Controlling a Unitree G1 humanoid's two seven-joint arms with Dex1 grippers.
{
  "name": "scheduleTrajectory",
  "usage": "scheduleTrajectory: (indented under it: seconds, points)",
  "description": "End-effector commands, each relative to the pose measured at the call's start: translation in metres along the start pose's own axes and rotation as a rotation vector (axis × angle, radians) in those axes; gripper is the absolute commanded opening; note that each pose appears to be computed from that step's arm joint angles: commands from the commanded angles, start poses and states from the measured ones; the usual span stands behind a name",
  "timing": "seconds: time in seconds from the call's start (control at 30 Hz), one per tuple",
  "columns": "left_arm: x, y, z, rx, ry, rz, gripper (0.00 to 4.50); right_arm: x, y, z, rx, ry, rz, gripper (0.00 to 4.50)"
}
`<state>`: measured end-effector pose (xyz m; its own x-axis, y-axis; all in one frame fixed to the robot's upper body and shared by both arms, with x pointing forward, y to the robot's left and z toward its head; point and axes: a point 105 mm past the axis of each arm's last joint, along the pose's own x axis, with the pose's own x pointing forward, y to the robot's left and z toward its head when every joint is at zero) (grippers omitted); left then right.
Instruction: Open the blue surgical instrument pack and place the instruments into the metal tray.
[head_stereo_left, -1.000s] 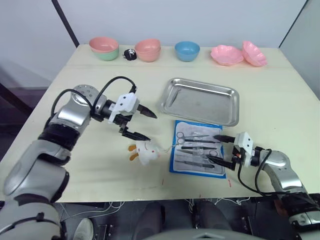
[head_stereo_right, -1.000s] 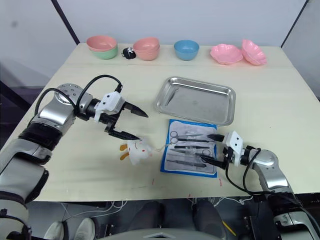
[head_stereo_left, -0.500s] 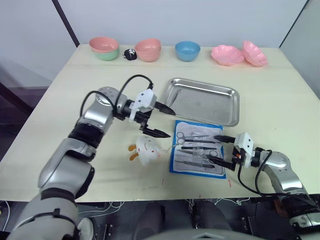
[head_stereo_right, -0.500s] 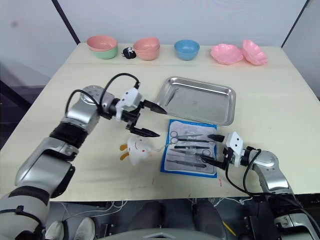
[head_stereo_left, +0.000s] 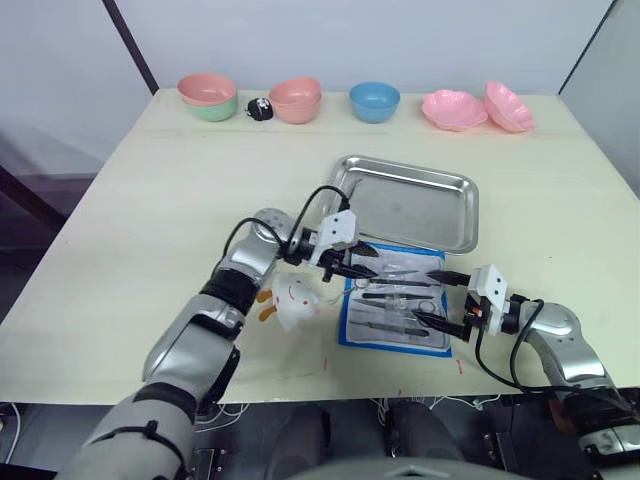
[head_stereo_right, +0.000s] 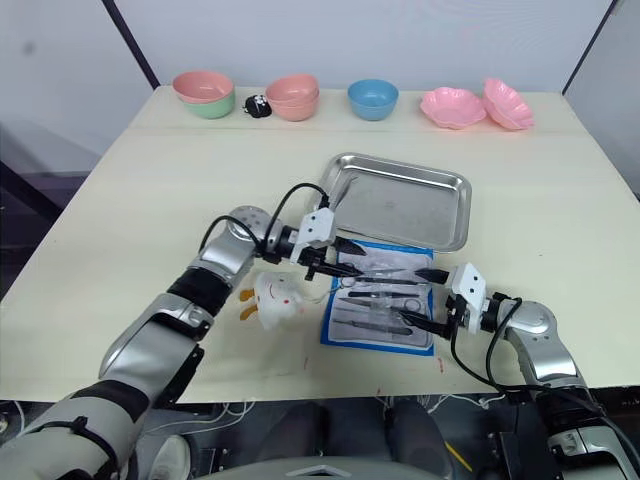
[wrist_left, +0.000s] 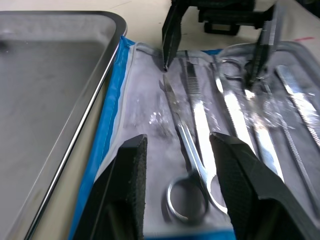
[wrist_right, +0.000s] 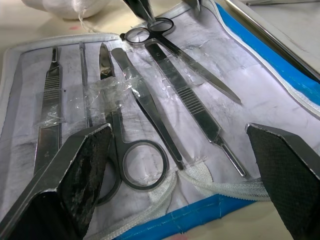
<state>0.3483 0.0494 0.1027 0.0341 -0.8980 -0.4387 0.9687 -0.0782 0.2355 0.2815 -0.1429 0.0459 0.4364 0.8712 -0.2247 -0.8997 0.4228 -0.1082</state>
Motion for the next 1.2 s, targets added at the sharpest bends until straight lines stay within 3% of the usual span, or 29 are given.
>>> scheduleTrajectory:
  seconds: [0.03,0.17,0.7,0.77,1.2]
  points:
    - [0.001,0.004,-0.001,0.011,-0.012,0.04,2.05,-0.006,0.023,-0.063,0.153,0.229,0.022,4.5]
    - [0.005,0.009,-0.005,0.037,0.03,0.077,2.05,-0.007,0.021,-0.063,0.15,0.23,0.017,4.5]
    - [0.002,-0.002,-0.022,0.013,0.124,-0.017,2.05,-0.004,0.019,-0.062,0.142,0.229,0.015,4.5]
    - [0.004,-0.004,-0.024,0.01,0.135,-0.028,1.51,-0.003,0.019,-0.061,0.142,0.227,0.015,4.5]
    - [0.014,0.001,-0.018,-0.01,0.143,-0.027,1.51,-0.004,0.018,-0.061,0.146,0.224,0.009,4.5]
